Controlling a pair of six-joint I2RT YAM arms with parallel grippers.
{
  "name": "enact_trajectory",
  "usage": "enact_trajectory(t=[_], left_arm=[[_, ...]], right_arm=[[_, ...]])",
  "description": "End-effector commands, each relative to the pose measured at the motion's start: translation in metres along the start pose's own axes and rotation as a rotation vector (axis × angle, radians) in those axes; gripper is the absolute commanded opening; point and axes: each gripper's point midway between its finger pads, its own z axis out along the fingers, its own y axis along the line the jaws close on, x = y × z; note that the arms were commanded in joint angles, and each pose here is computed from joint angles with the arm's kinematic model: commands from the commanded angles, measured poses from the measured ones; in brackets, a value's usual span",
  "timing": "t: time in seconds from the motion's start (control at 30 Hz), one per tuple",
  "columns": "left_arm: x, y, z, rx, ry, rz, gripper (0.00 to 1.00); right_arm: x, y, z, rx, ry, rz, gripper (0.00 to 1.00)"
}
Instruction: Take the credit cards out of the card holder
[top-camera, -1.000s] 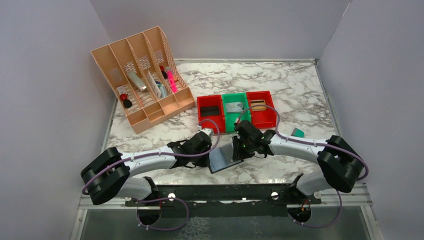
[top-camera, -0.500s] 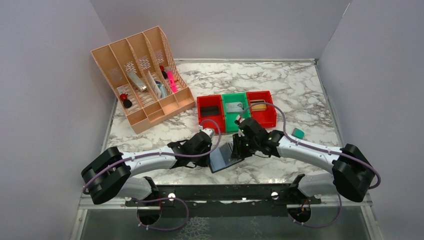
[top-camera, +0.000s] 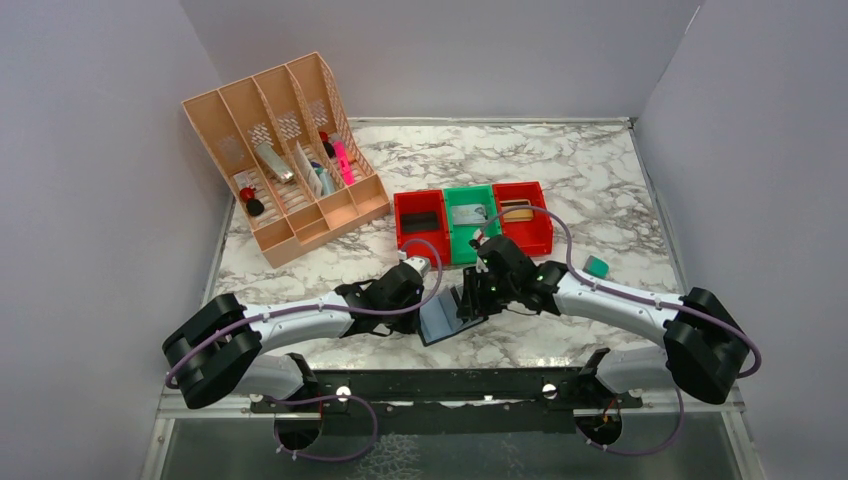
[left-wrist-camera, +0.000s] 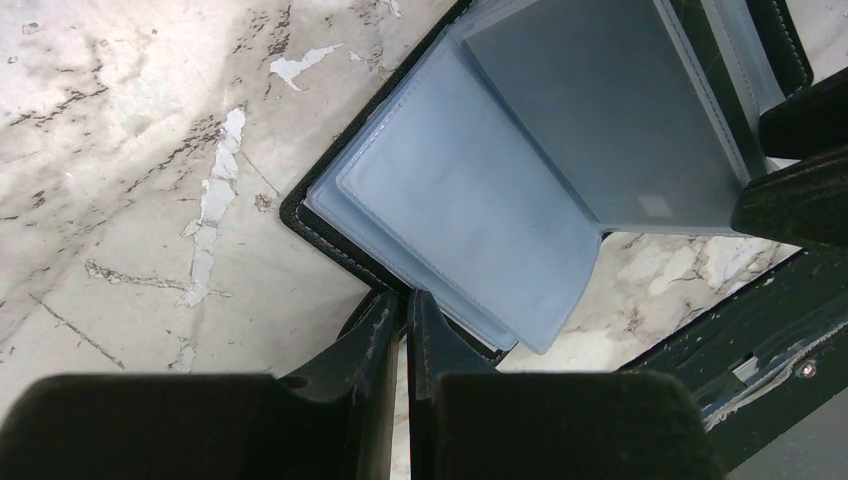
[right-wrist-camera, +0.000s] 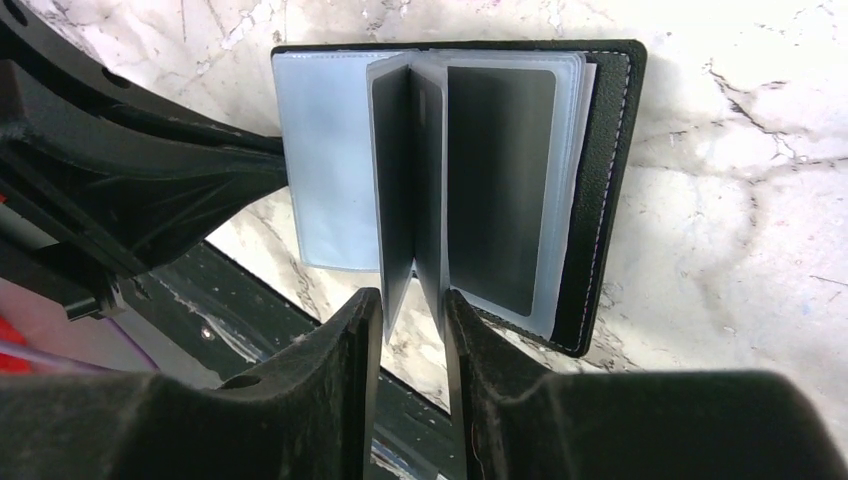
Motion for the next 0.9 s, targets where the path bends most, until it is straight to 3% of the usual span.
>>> enact_trajectory(t=[0.0, 0.2, 0.5, 0.7, 0.87], left_arm=[[-0.007, -0.008, 0.001, 0.038, -0.032, 0.006, 0.11], [-0.008, -0.008, 0.001, 0.032, -0.032, 0.007, 0.11], [-0.007, -0.004, 0.001, 0.008, -0.025, -0.003, 0.11], [-0.007, 0.01, -0.01, -0.069, -0.043, -0.037, 0.14], [-0.017, 0.017, -0.025, -0.104, -0.11, -0.071, 0.21]], right_arm=[[0.005, -0.01, 0.002, 0.047, 0.004, 0.028, 0.36], [0.005, 0.014, 0.002, -0.085, 0.023, -0.001, 0.44], [0.006, 0.009, 0.003, -0.053, 0.026, 0.014, 0.51], [-0.011, -0.025, -0.012, 0.139, -0.131, 0.119, 0.51], [-0.026, -0.026, -0.024, 0.157, -0.217, 0.111, 0.51]])
